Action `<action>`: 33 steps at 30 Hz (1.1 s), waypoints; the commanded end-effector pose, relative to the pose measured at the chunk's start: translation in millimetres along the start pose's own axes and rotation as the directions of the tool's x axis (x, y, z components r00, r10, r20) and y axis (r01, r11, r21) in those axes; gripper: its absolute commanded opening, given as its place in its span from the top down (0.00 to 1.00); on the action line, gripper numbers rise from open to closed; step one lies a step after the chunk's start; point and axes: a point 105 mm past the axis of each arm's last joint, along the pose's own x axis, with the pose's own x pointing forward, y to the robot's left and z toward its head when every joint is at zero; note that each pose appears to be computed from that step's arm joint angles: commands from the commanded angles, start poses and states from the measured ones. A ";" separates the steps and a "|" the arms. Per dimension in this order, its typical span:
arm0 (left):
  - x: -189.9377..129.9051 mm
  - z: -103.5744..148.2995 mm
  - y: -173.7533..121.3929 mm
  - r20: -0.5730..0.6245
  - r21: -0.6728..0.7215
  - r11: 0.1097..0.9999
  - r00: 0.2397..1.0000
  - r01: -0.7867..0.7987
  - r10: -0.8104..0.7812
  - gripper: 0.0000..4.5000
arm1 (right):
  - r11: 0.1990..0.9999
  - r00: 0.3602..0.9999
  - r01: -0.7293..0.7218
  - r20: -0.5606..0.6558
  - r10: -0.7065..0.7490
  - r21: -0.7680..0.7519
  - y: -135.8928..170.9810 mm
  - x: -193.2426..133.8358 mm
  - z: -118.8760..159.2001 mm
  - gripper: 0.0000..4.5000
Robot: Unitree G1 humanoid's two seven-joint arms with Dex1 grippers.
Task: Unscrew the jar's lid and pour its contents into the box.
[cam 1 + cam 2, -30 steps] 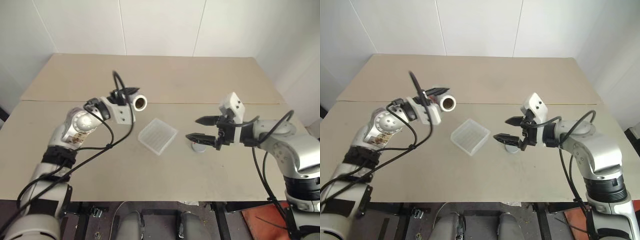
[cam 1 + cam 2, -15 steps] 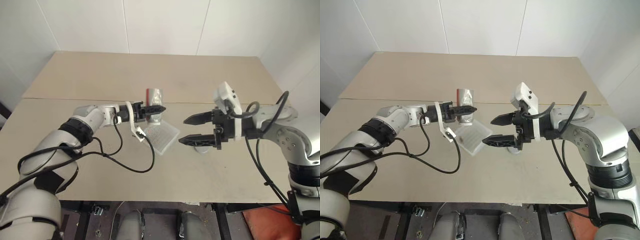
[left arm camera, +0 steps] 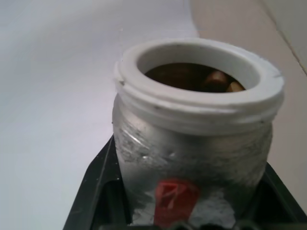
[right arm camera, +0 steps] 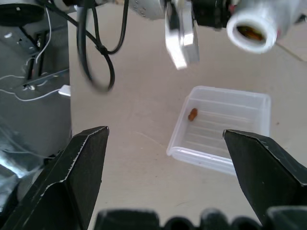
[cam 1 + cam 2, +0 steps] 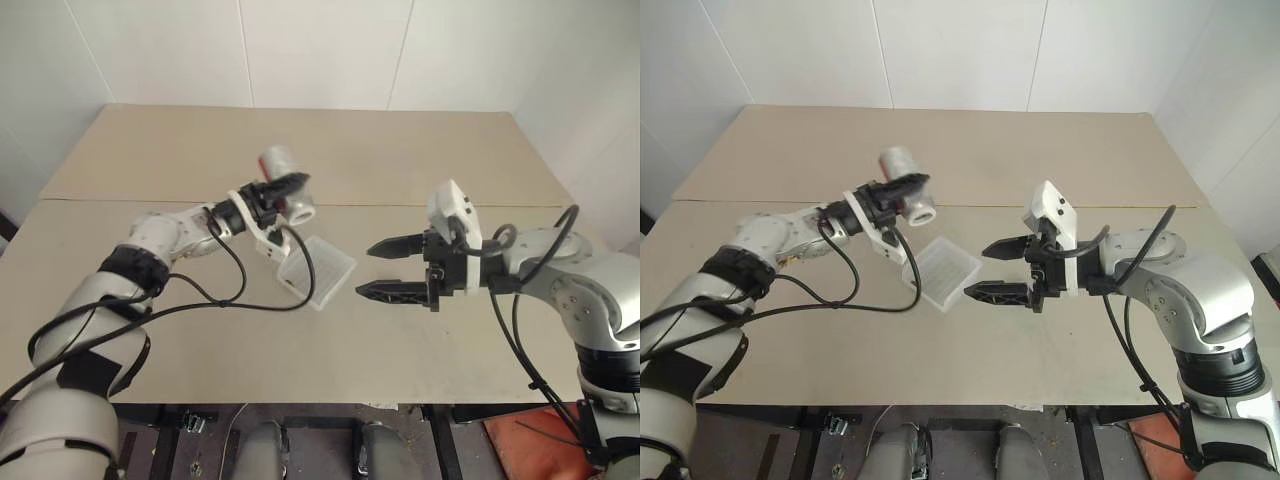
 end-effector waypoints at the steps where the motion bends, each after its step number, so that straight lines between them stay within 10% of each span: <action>1: -16.5 -19.2 21.1 -0.213 -0.540 0.819 0.973 -0.197 0.093 0.57 | 0.994 0.998 0.043 0.050 -0.038 -0.102 -1.3 -3.0 13.0 0.02; 6: -53.5 -17.7 2.7 -0.355 -0.909 0.234 0.935 -0.344 -0.003 0.57 | 0.991 0.992 0.101 0.081 -0.094 -0.090 -10.2 -0.3 14.4 0.02; 10: -71.7 -15.8 -19.8 -0.405 -0.912 -0.026 0.909 -0.409 -0.100 0.57 | 0.988 0.986 0.136 0.105 -0.128 -0.070 -17.3 1.8 18.3 0.02; 20: -82.1 0.7 -68.9 -0.381 -0.915 -0.051 0.897 -0.401 -0.224 0.57 | 0.989 0.985 0.137 0.117 -0.130 -0.058 -18.2 6.0 20.9 0.02; 27: -96.7 7.2 -82.3 -0.351 -0.933 0.017 0.901 -0.359 -0.254 0.07 | 0.990 0.985 0.130 0.121 -0.122 -0.061 -15.4 7.2 21.4 0.00; 33: -149.3 26.9 -52.9 -0.225 -0.972 -0.008 0.937 -0.236 -0.268 0.01 | 0.988 0.986 0.139 0.101 -0.132 -0.061 -13.9 4.0 16.0 0.00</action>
